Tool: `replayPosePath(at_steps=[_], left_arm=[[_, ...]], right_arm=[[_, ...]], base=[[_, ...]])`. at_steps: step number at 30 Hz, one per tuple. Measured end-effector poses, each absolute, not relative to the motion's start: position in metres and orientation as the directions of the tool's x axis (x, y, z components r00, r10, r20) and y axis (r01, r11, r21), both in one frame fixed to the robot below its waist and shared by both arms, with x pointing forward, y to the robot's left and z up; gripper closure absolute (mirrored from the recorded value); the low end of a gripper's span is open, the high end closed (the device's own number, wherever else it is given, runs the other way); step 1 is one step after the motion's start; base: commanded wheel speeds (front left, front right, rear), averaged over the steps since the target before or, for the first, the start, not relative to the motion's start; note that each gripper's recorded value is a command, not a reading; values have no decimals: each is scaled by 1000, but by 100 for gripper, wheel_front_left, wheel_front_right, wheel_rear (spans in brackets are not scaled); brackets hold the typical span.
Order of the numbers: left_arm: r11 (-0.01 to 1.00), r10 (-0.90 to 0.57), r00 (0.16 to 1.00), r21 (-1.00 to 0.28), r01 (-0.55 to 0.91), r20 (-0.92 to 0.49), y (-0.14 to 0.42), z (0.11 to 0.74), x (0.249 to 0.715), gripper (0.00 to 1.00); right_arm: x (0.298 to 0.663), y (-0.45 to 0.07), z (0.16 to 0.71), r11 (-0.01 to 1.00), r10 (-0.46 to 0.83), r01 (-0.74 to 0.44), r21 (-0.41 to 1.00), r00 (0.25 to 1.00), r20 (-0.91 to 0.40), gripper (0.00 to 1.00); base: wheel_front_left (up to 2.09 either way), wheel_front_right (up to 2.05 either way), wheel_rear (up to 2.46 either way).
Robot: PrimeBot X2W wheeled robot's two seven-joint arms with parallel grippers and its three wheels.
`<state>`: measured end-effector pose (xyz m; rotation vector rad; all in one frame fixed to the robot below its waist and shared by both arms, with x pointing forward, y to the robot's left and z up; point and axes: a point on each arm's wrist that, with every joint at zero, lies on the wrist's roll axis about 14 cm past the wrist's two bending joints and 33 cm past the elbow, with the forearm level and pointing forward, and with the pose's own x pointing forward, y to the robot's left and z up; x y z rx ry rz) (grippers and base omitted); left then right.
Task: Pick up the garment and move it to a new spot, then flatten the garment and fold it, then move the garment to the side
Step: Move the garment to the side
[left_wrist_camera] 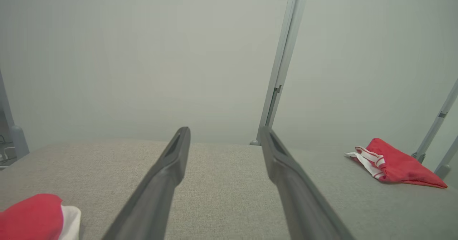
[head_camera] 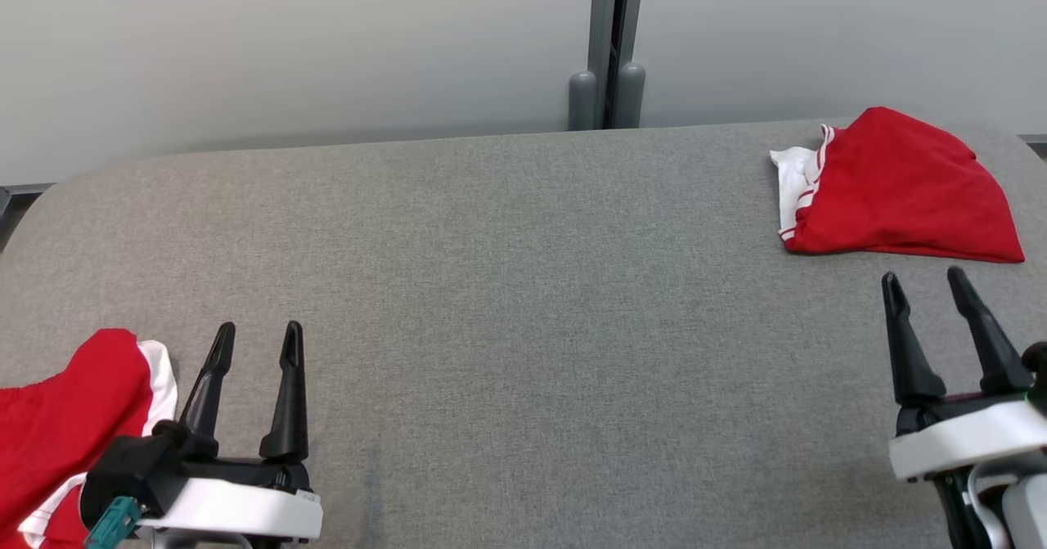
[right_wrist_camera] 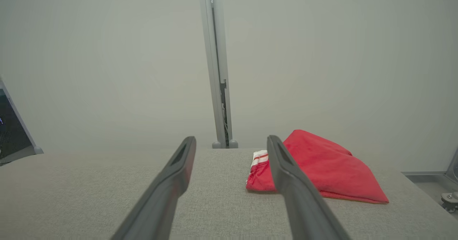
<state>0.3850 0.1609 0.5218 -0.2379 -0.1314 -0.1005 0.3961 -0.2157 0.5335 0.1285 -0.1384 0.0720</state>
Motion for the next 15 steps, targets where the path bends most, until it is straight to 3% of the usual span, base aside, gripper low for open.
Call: replayPosePath(at_steps=[15], left_arm=[[968,-108,986,-211,133,125,153,516,376,0]], right_arm=[[381,-194,517,983,88,-103,154,991,106,0]], base=[[0,0,0]])
